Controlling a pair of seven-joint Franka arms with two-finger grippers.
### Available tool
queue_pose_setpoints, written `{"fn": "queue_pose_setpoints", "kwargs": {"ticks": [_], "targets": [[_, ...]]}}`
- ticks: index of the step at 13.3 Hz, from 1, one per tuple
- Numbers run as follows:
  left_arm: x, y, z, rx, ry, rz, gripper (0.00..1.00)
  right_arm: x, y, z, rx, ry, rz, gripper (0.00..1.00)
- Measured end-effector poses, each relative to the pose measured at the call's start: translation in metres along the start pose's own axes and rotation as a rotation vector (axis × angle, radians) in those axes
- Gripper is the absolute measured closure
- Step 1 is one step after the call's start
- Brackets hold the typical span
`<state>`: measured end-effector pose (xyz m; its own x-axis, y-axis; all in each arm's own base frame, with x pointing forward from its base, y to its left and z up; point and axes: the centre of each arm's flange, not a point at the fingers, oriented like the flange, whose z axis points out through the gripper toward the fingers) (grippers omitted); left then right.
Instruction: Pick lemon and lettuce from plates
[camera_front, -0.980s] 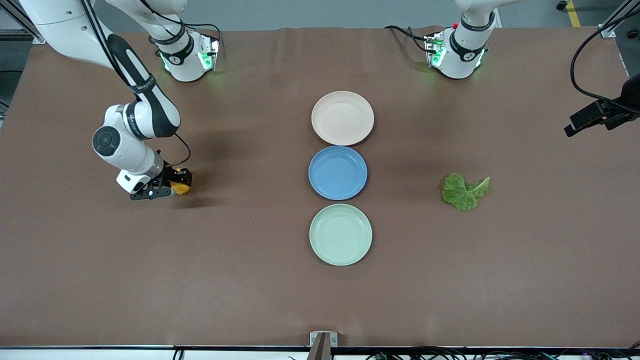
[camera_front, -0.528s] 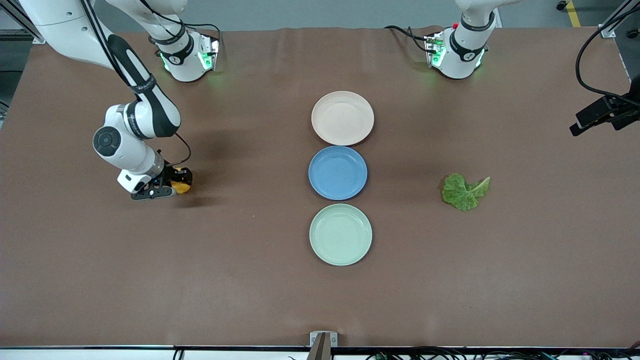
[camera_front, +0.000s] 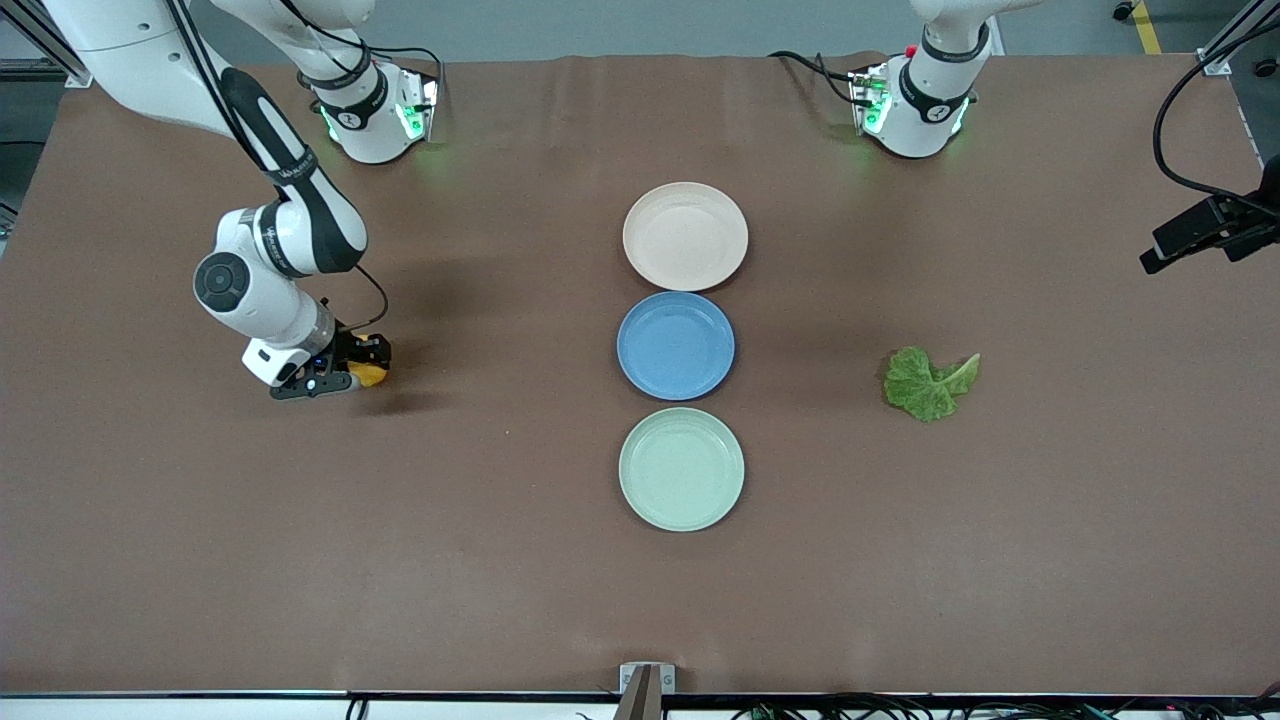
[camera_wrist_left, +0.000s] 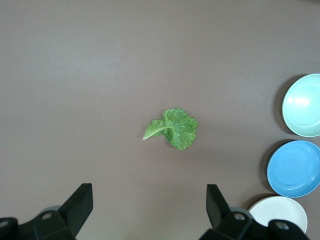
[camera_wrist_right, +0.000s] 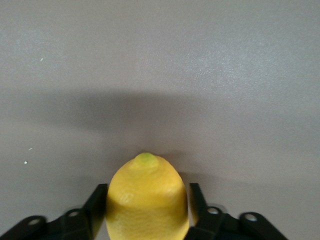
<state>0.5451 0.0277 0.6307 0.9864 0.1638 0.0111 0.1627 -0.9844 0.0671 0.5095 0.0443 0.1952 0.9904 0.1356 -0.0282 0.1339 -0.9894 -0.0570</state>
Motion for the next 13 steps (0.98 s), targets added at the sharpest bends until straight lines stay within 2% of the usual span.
{"fn": "queue_pose_setpoints", "kwargs": {"ticks": [2,3,4,5,7,10,13], "targets": [[0.001,0.002,0.002,-0.002,-0.004,0.005,0.0,0.008,0.001,-0.008,-0.002,0.012,0.0,0.01],[0.001,0.001,0.002,-0.004,-0.004,0.004,0.0,0.016,0.002,-0.017,-0.003,-0.007,0.001,0.0],[0.001,0.0,0.002,-0.005,-0.004,0.002,0.0,0.028,0.004,-0.033,-0.006,-0.046,0.003,0.0],[0.001,-0.001,0.002,-0.006,-0.004,0.002,0.0,0.042,0.006,-0.056,-0.009,-0.09,0.006,0.0],[0.001,0.0,0.002,-0.006,-0.004,0.003,0.0,0.069,0.011,-0.114,-0.017,-0.142,0.014,0.0],[0.0,0.007,0.001,-0.007,-0.003,0.017,0.0,0.082,0.015,-0.195,-0.031,-0.159,0.033,0.0],[0.0,0.007,-0.001,-0.007,0.001,0.016,0.0,0.064,0.01,-0.247,-0.056,-0.163,0.055,0.0]]}}
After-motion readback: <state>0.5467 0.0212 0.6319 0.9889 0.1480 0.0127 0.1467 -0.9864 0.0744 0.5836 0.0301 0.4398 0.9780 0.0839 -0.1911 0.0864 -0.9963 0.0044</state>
